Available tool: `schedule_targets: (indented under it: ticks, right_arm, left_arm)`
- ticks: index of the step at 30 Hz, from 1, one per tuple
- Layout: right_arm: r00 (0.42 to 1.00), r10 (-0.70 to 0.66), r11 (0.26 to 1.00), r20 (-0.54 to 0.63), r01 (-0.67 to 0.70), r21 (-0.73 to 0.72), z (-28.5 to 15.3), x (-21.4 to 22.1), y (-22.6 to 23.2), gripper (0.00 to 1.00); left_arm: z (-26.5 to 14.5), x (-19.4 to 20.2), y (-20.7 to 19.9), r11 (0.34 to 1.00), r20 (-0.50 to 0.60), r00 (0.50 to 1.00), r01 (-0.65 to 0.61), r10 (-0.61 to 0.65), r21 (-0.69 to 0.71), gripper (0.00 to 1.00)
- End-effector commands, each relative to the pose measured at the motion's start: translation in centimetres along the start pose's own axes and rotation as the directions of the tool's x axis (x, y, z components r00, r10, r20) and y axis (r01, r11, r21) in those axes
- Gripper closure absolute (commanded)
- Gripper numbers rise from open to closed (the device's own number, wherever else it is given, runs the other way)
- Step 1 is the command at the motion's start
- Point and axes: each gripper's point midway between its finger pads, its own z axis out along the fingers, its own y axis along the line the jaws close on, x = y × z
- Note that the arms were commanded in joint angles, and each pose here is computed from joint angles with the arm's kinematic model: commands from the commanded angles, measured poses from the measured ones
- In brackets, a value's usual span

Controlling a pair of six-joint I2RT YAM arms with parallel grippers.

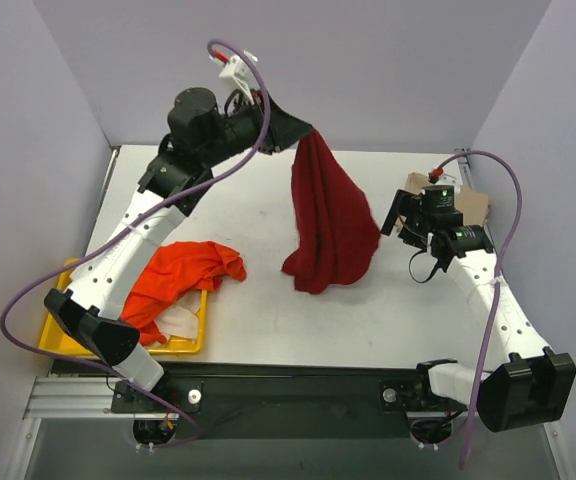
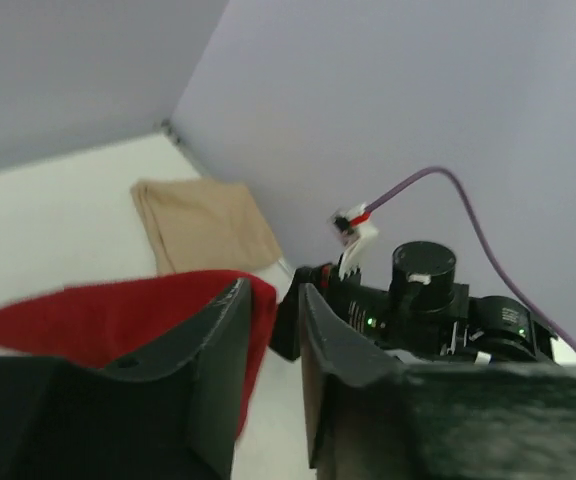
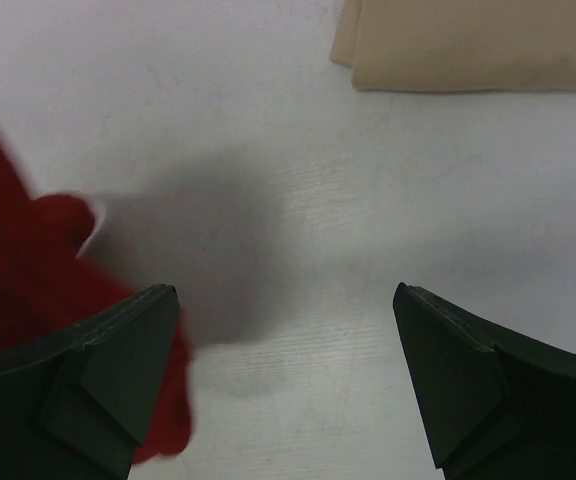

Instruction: Fold and stack the t-shirts

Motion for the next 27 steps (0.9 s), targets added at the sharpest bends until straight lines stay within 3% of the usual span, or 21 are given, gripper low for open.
schedule_targets:
  ticks: [1, 2, 3, 4, 5, 7, 11, 15, 16, 19, 27]
  right_arm:
    - [0.999, -0.004, 0.999, -0.032, 0.005, 0.032, 0.5, 1.0, -0.7, 0.05]
    - [0.999, -0.005, 1.0, -0.04, 0.006, 0.03, 0.7, 1.1, -0.7, 0.06]
    - [0.998, -0.014, 0.999, -0.058, 0.016, 0.031, 1.1, 1.4, -0.6, 0.06]
    - [0.997, -0.019, 1.0, -0.075, 0.02, 0.021, 1.4, 1.7, -0.5, 0.06]
    - [0.995, -0.023, 0.999, -0.095, 0.025, 0.021, 1.8, 2.2, -0.4, 0.06]
    - [0.993, -0.026, 0.999, -0.113, 0.029, 0.022, 2.1, 2.6, -0.4, 0.06]
    - [0.988, -0.02, 1.0, -0.154, 0.021, 0.0, 2.4, 3.9, -0.1, 0.07]
    - [0.986, -0.015, 1.0, -0.168, 0.014, -0.006, 2.4, 4.4, -0.1, 0.07]
    - [0.986, -0.015, 1.0, -0.168, 0.014, -0.008, 2.4, 4.4, -0.1, 0.06]
    - [0.985, -0.018, 1.0, -0.17, 0.016, -0.011, 2.4, 4.5, 0.0, 0.07]
    - [0.984, -0.015, 1.0, -0.175, 0.013, -0.014, 2.3, 4.7, 0.0, 0.07]
  left_arm:
    - [-1.0, 4.6, 2.8, 0.996, -0.103, 0.993, 0.048, -0.055, -0.069, 0.59]
    - [-0.7, 7.8, 5.3, 0.989, -0.188, 0.978, 0.067, -0.092, -0.134, 0.32]
    - [-0.8, 10.3, 7.1, 0.98, -0.258, 0.959, 0.071, -0.118, -0.185, 0.19]
    - [-2.1, 14.4, 10.0, 0.961, -0.365, 0.919, 0.049, -0.15, -0.273, 0.1]
    - [-2.6, 16.4, 11.7, 0.944, -0.404, 0.9, 0.022, -0.162, -0.33, 0.06]
    - [-4.5, 19.5, 14.0, 0.916, -0.471, 0.865, -0.035, -0.173, -0.4, 0.04]
    - [-9.6, 23.4, 19.5, 0.783, -0.561, 0.796, -0.194, -0.226, -0.591, 0.03]
    - [-13.3, 27.8, 22.3, 0.692, -0.671, 0.66, -0.309, -0.338, -0.652, 0.03]
    - [-14.8, 29.0, 22.3, 0.671, -0.698, 0.604, -0.337, -0.384, -0.661, 0.03]
    - [-16.6, 30.1, 23.6, 0.597, -0.728, 0.567, -0.448, -0.387, -0.666, 0.03]
    - [-19.6, 29.3, 26.4, 0.401, -0.725, 0.593, -0.604, -0.35, -0.688, 0.03]
